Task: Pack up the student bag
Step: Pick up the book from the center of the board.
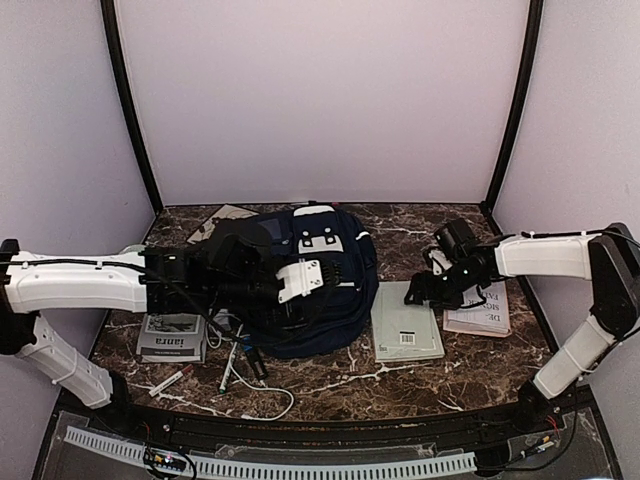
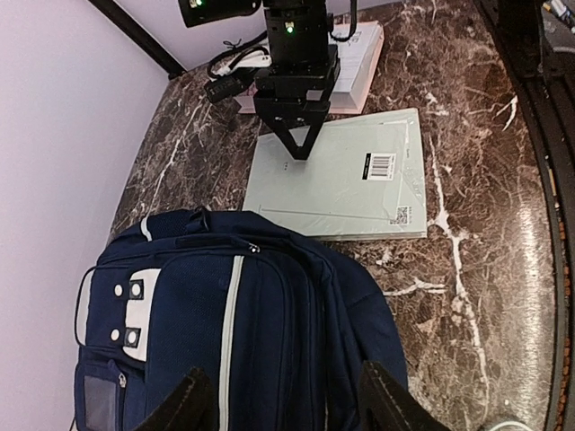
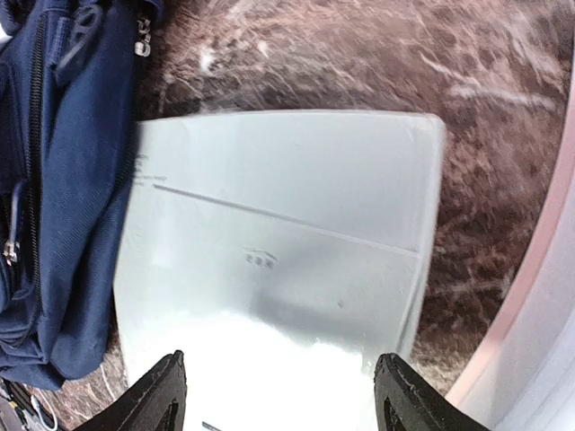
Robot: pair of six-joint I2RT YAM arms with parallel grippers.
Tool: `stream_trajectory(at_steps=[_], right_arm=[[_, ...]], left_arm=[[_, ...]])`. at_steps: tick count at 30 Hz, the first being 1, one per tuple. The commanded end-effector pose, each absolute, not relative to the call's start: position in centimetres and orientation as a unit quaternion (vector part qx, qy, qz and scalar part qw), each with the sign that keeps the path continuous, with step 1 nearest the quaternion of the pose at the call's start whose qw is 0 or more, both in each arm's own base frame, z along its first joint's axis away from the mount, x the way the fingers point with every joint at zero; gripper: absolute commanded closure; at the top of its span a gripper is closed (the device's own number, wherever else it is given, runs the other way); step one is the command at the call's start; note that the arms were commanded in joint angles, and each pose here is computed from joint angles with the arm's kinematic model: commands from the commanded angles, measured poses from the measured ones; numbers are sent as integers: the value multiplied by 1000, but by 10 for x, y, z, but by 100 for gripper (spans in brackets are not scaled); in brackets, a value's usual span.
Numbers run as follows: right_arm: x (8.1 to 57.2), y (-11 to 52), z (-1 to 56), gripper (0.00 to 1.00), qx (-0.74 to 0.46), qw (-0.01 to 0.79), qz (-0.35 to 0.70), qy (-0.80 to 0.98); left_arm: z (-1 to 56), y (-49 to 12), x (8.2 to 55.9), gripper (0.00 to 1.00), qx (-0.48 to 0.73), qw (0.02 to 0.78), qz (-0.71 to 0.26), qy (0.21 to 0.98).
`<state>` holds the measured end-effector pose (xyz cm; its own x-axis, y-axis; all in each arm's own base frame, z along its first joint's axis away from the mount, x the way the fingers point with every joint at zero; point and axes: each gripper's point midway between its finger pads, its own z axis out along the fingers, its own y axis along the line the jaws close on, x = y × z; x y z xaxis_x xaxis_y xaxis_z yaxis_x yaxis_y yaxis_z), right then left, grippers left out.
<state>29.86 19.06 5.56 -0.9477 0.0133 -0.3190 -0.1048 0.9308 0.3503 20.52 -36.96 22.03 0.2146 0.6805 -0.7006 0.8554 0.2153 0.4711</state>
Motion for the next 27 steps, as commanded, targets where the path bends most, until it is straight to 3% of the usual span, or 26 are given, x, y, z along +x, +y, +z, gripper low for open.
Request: stream_trajectory(at_steps=[1, 5, 15, 18, 22, 27], right_arm=[[284, 178, 38, 27, -4, 141, 161, 977], [277, 166, 34, 25, -3, 133, 132, 982], [259, 159, 18, 23, -17, 99, 118, 988], [257, 169, 19, 24, -17, 97, 149, 984], [251, 190, 18, 26, -13, 90, 220, 971], [254, 191, 19, 27, -6, 97, 222, 970]], left_arm=[[178, -390, 224, 45, 671, 422, -35, 609], [153, -415, 256, 54, 702, 402, 44, 586], [94, -474, 262, 56, 791, 342, 17, 507], [73, -482, 264, 58, 799, 318, -7, 511], [89, -498, 250, 59, 803, 310, -66, 506], [93, -494, 232, 62, 796, 229, -115, 548]])
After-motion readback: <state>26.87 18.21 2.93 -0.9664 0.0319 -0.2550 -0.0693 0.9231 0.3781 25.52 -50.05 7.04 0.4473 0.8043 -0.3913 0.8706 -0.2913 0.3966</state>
